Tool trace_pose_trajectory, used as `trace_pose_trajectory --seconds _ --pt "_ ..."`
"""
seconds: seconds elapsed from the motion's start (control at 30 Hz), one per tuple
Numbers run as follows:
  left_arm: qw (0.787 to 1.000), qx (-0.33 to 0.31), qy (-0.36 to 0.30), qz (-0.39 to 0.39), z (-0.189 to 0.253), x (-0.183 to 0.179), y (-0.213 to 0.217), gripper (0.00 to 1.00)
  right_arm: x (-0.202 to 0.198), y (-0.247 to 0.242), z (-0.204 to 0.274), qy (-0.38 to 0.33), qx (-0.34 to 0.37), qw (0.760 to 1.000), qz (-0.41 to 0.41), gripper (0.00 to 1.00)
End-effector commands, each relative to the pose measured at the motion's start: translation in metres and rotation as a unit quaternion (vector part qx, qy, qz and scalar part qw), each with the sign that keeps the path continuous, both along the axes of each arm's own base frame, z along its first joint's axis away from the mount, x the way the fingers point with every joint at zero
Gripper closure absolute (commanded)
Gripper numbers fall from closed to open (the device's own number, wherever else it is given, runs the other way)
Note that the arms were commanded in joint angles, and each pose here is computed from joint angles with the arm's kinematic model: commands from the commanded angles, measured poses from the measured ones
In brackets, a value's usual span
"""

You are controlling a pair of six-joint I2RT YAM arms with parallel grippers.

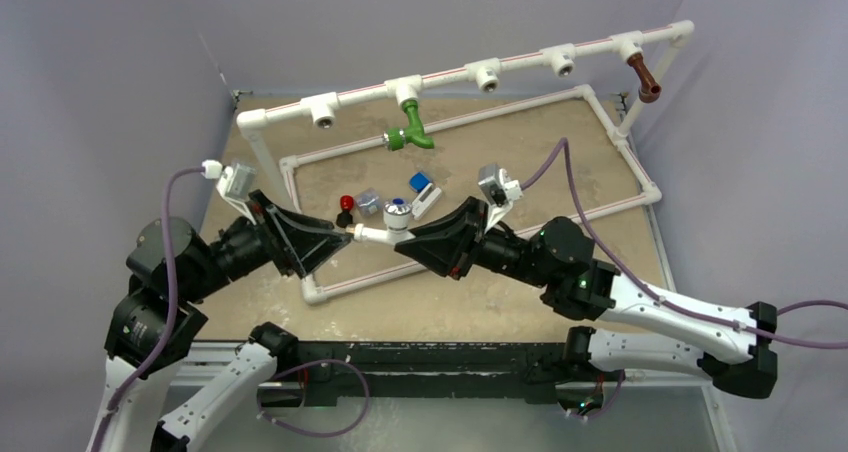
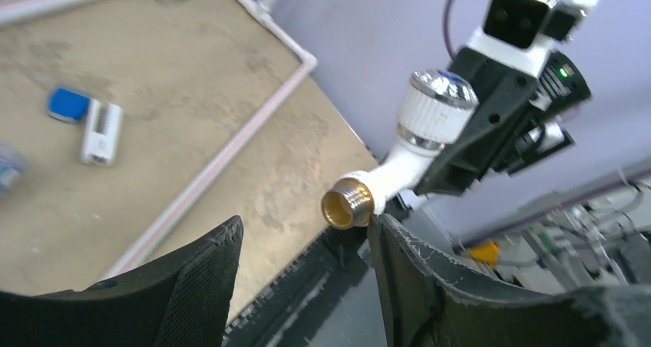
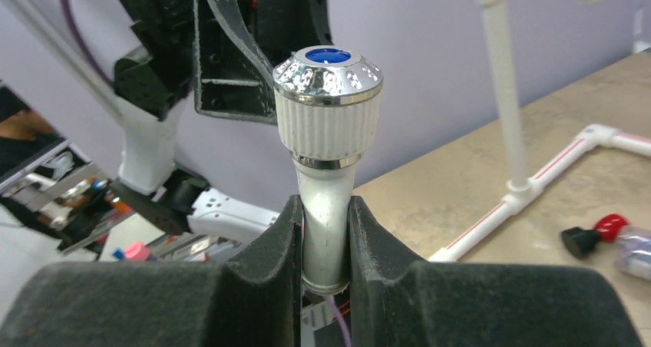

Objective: Install the water faucets

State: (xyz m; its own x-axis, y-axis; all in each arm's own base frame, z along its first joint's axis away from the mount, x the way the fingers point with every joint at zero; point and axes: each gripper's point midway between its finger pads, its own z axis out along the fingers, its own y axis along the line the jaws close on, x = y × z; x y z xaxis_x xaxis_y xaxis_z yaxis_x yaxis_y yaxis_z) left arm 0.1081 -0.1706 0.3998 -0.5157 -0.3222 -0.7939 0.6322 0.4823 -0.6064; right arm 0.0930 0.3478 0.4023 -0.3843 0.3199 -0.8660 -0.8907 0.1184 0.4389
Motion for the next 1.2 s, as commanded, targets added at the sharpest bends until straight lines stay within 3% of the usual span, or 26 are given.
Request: trace_pose_trajectory --seconds 0.0,0.2,0.4,0.73,0.93,1.17 --pt "0.992 0.065 -0.039 0.101 0.023 0.039 0.022 0.40 0.027 -0.024 0.034 -0.042 0.003 0.994 -0.097 1.00" --pt "0.973 0.136 -0.070 0.171 0.048 0.097 0.029 0.43 0.056 -0.040 0.042 -0.095 -0.040 0.977 -0.189 1.00" --pt "0.934 0.190 -0.121 0.279 0.082 0.156 0.051 0.46 0.079 -0.045 0.046 -0.162 -0.085 0.951 -0.249 1.00" --pt "0.832 0.252 -0.162 0.468 0.108 0.222 0.103 0.60 0.080 -0.034 0.064 -0.307 -0.084 0.913 -0.257 1.00" --pt "0.780 0.286 -0.214 0.513 0.116 0.254 0.112 0.67 0.077 -0.009 0.068 -0.358 -0.093 0.892 -0.260 1.00" --pt "0.777 0.322 -0.192 0.506 0.085 0.292 0.117 0.85 0.077 0.007 0.072 -0.372 -0.097 0.876 -0.290 1.00"
